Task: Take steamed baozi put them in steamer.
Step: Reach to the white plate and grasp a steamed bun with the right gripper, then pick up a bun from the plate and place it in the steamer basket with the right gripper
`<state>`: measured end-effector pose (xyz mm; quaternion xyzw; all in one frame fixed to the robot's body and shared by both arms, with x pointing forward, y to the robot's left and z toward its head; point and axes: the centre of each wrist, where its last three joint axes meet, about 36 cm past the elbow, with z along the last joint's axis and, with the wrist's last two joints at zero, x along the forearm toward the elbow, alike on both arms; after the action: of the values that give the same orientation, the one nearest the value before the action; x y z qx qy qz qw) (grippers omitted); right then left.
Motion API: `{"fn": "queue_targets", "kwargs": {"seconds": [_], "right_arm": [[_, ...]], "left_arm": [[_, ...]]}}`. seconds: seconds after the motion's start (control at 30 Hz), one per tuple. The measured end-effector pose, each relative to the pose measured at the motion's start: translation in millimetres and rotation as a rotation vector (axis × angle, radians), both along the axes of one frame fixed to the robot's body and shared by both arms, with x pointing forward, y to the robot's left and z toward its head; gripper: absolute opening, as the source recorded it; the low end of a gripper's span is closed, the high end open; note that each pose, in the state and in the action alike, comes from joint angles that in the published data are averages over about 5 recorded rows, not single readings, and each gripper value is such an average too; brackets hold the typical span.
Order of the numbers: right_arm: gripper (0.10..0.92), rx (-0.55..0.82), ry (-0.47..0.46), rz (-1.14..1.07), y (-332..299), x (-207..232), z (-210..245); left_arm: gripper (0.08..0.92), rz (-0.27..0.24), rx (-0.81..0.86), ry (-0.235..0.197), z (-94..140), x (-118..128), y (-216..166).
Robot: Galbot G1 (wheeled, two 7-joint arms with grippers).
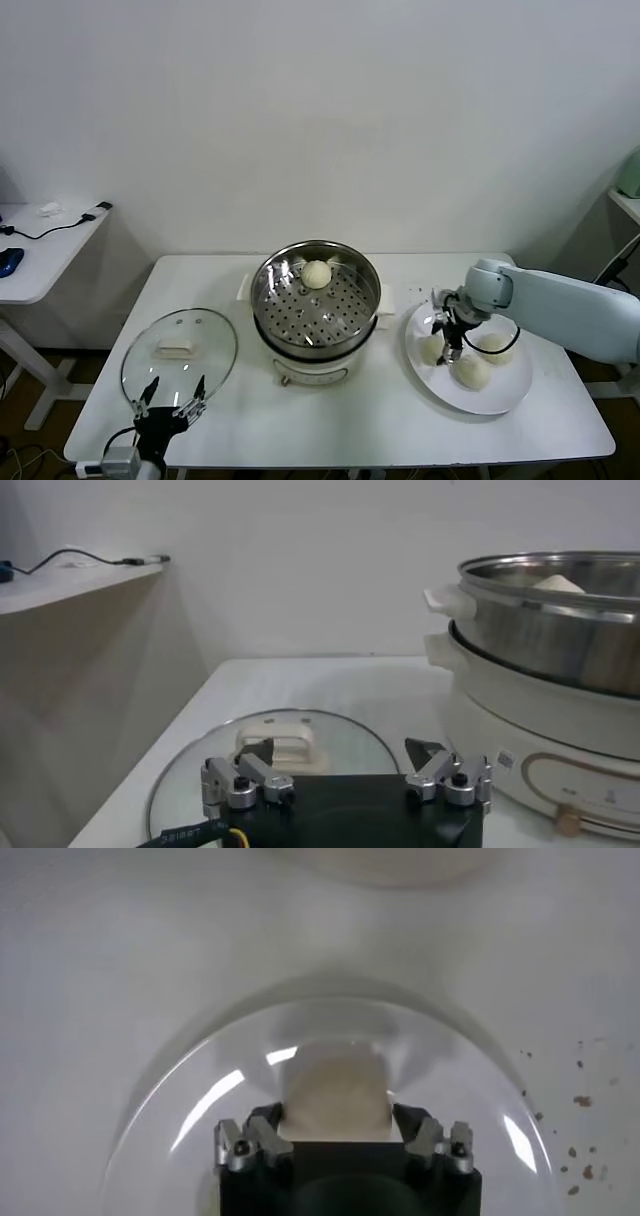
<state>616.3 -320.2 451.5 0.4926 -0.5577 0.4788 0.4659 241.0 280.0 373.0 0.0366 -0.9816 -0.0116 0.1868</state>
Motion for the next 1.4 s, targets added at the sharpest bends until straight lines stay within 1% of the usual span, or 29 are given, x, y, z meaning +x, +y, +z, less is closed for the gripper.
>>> {"fn": "queue_targets", "kwargs": {"seconds": [0.2,0.37,0.5,0.67,0.8,0.93,1.03,1.13,1.4], "right_arm": [[0.680,-0.008,-0.004,0.027,0,4,10],[0.679,0.001,-0.016,0.072,9,16,43],[0.679,0.006,-0.035,0.110,16,32,93],[0.679,0.025,-0.081,0.147,32,50,175],[0.679,0.073,-0.126,0.178,62,55,238],[0.679,0.127,-0.147,0.218,107,52,280],[0.679,0.150,-0.148,0.249,147,46,292],[0.679,0.155,-0.142,0.273,185,40,290],[0.679,0.149,-0.119,0.298,266,28,249]], "left_arm": [[0.823,-0.001,-0.001,0.002,1,0,-1],[0.823,-0.004,-0.003,0.003,3,1,-2],[0.823,-0.007,-0.002,0.003,5,1,-3],[0.823,-0.015,-0.001,0.000,8,2,-4],[0.823,-0.024,-0.004,-0.007,11,3,-7],[0.823,-0.033,-0.005,-0.013,14,5,-10],[0.823,-0.038,-0.007,-0.016,15,5,-12],[0.823,-0.040,-0.009,-0.018,16,4,-14],[0.823,-0.036,-0.011,-0.023,19,3,-15]]}}
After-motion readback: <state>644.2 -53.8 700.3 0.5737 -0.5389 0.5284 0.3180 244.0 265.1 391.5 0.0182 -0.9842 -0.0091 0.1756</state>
